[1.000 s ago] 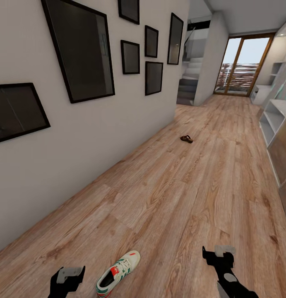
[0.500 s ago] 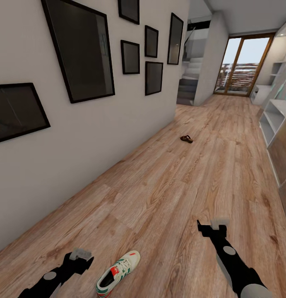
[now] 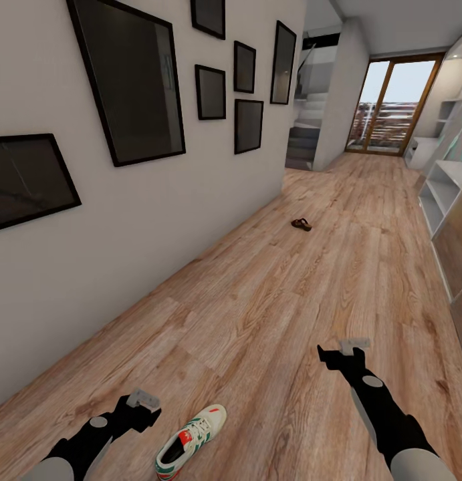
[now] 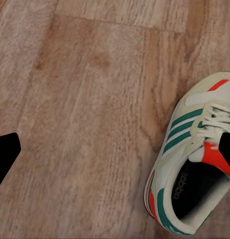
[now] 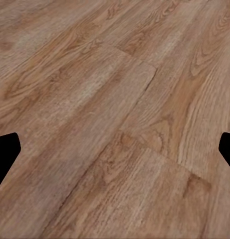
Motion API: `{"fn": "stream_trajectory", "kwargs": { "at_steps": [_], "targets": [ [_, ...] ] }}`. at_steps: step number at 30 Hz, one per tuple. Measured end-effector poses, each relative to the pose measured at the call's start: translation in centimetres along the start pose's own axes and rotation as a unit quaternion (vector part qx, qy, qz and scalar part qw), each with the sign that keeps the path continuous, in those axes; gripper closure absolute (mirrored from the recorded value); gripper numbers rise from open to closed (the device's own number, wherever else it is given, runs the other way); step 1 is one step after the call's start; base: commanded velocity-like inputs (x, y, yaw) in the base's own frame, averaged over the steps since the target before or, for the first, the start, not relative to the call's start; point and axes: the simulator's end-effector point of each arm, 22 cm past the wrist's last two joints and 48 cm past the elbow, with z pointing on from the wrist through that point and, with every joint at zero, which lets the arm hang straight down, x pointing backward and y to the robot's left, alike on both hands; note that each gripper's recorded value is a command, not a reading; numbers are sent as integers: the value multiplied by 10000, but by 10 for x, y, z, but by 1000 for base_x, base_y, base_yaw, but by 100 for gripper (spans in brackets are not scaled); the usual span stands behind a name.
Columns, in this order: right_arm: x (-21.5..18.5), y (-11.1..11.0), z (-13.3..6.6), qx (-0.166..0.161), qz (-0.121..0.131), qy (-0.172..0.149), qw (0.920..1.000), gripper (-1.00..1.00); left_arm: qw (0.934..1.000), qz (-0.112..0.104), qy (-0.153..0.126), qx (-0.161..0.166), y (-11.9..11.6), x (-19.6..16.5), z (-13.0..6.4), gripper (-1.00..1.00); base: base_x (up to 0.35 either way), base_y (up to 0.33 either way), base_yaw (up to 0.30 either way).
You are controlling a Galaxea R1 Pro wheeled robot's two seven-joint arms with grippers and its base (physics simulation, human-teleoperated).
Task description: Pick up the two gym shoes and the two sandals from the corridor floor and place them onto the hallstand (shoe rack) in the corridor, making sure they are on the rack and not on the floor. Arrange them so the two gym shoes are next to each other and the two sandals are next to each other.
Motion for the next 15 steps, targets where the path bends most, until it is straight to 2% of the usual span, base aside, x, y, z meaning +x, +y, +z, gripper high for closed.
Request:
{"fn": "stream_trajectory", "kwargs": {
  "at_steps": [15],
  "targets": [
    [-7,-2,-1,1,-11,-32,10000,-100,10000,14,67,36,-5,7,0,-100,0,0,-4]
  ]
}}
